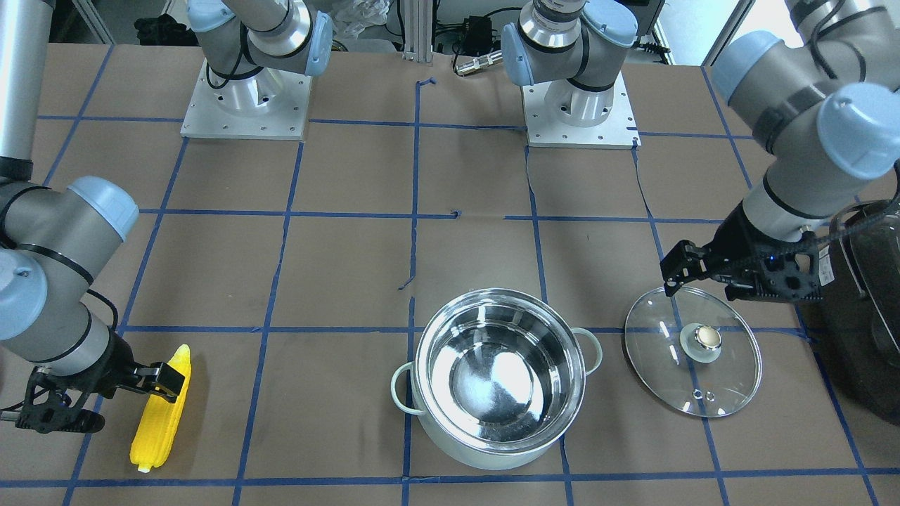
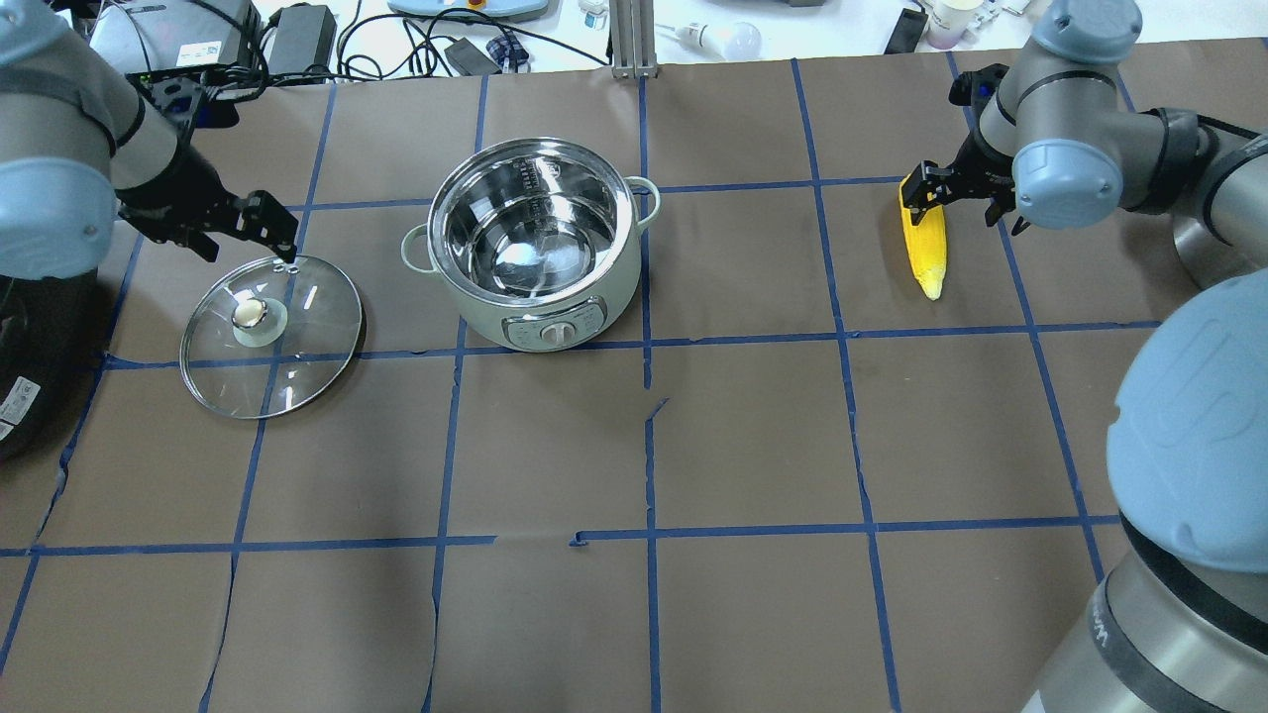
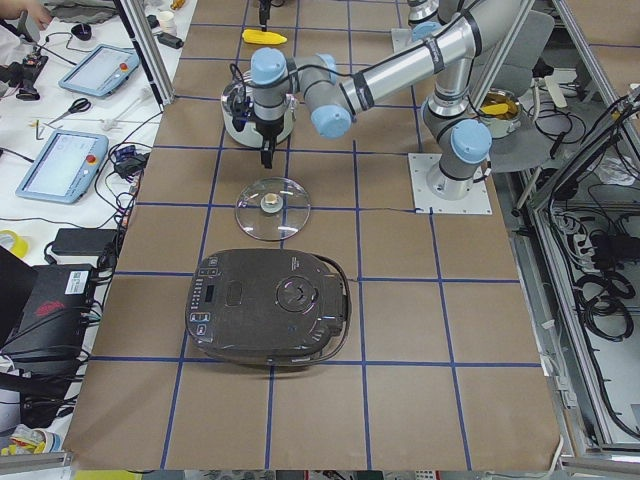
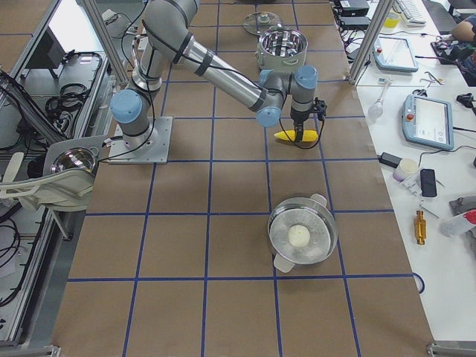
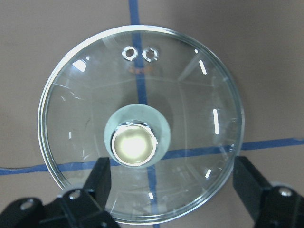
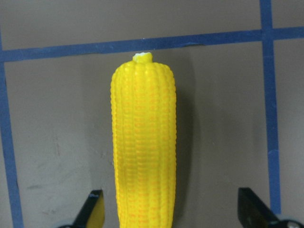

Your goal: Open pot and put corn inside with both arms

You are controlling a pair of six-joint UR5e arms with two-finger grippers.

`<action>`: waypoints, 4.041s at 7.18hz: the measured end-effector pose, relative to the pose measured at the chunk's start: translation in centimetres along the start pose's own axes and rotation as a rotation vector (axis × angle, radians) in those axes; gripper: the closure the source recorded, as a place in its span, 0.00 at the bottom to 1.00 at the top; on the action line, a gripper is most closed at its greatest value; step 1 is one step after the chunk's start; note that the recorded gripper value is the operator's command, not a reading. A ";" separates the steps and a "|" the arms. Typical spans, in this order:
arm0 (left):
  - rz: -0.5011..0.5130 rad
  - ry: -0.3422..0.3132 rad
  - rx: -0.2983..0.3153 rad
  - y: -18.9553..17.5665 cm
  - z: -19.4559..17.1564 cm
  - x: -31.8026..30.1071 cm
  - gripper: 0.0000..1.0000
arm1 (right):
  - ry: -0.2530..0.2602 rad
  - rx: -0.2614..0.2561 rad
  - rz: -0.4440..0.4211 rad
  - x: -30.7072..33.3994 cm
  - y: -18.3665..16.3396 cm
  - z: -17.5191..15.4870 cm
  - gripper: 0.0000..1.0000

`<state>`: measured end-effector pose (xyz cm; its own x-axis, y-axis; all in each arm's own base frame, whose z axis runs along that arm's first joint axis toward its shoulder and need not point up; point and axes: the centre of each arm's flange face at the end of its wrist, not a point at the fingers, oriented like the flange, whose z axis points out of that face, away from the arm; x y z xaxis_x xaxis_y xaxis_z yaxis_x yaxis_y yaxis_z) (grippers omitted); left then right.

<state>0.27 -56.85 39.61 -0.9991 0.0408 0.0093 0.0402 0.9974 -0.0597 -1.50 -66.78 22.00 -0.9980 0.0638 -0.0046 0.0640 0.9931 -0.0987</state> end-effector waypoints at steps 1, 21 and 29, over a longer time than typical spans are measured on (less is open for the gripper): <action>-0.019 0.007 -0.010 0.4 -4.8 4.1 0.07 | -0.001 0.012 -0.005 -0.2 -0.2 1.2 0.15; -0.005 0.020 0.084 7.0 -13.0 16.8 0.00 | -0.467 0.036 -0.194 -42.1 4.6 -8.2 0.00; -0.005 0.025 0.083 7.0 -12.9 17.0 0.00 | -0.087 -0.059 -0.180 -31.1 6.9 -19.1 0.00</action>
<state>-16.25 -48.37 52.26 -0.9987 0.0386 0.0344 0.0334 0.9894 -0.1417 29.96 -60.03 40.44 -0.9895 -0.1217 -0.0783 -0.1182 0.9918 -0.0477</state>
